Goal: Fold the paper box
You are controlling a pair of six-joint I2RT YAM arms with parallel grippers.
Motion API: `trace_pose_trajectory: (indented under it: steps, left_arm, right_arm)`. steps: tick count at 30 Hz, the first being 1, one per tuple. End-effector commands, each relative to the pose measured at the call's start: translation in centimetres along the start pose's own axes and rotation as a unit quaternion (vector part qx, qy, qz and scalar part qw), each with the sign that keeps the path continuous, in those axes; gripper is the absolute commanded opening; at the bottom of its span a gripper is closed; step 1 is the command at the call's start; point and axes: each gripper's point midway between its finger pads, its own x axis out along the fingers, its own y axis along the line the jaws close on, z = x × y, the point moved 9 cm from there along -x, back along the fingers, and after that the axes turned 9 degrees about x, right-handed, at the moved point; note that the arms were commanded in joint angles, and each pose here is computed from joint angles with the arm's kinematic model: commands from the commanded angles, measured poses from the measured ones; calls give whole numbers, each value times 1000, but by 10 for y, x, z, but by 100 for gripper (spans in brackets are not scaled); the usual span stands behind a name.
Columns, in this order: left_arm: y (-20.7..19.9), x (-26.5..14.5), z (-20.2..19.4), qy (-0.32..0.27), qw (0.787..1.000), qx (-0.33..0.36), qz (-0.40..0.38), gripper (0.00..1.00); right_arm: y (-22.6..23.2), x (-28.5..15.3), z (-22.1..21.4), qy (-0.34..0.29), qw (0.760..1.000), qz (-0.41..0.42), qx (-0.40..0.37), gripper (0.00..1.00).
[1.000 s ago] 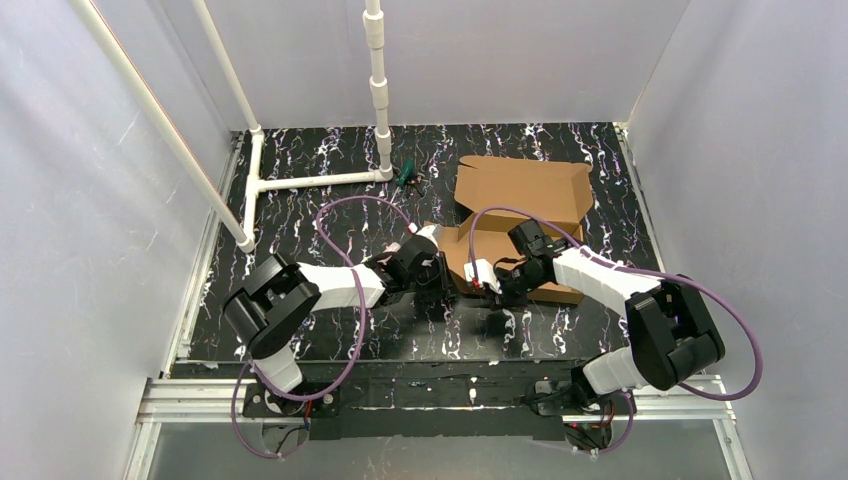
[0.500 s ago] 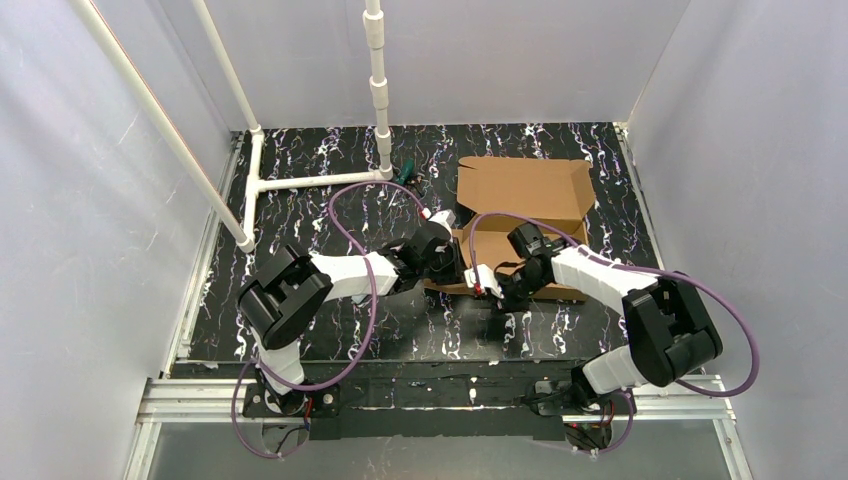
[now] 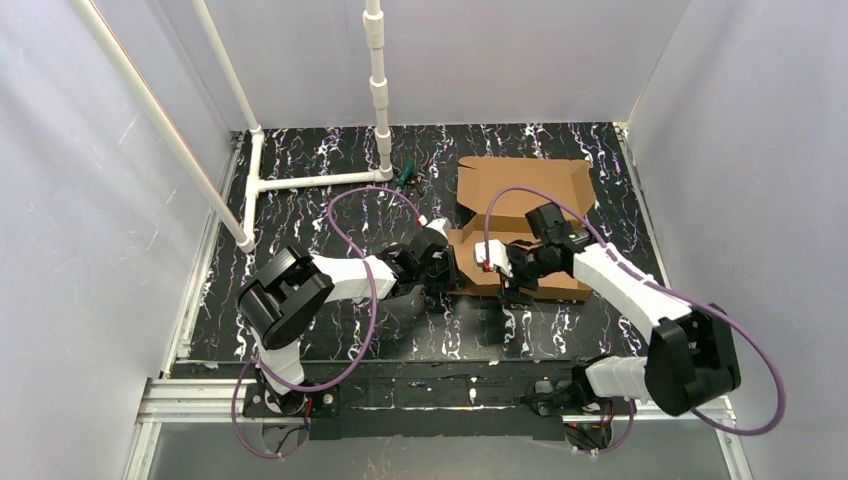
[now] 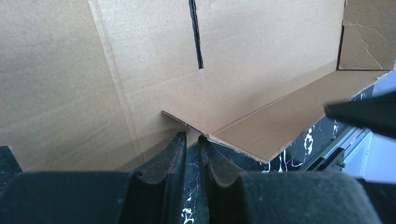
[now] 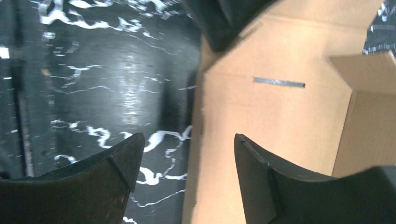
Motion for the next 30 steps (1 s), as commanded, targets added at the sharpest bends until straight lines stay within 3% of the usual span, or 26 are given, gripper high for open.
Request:
trace_pose_trajectory:
  steps: [1,8,14,18,24,27,30]
  left_arm:
    - [-8,-4,9,-16,1000,10,-7,15]
    - [-16,-1,14,-11,999,15,-27,15]
    - [-26,5,13,11,996,24,-89,14]
    - [-14,-2,4,3,997,11,-70,14]
    - [4,-58,18,-61,997,14,-45,19]
    - [16,-93,19,-62,998,29,-6,28]
    - [41,-118,0,-29,996,31,80,42]
  right_arm:
    - [-30,16,-18,55,995,-69,40,76]
    - [-19,39,-23,68,998,13,1,35]
    - [-9,56,-18,69,995,65,-16,5]
    - [-9,57,-18,71,995,65,-10,2]
    - [-7,55,-18,71,996,52,2,5]
    - [-8,56,-17,68,996,52,6,4]
    - [-6,57,-18,65,996,59,9,4]
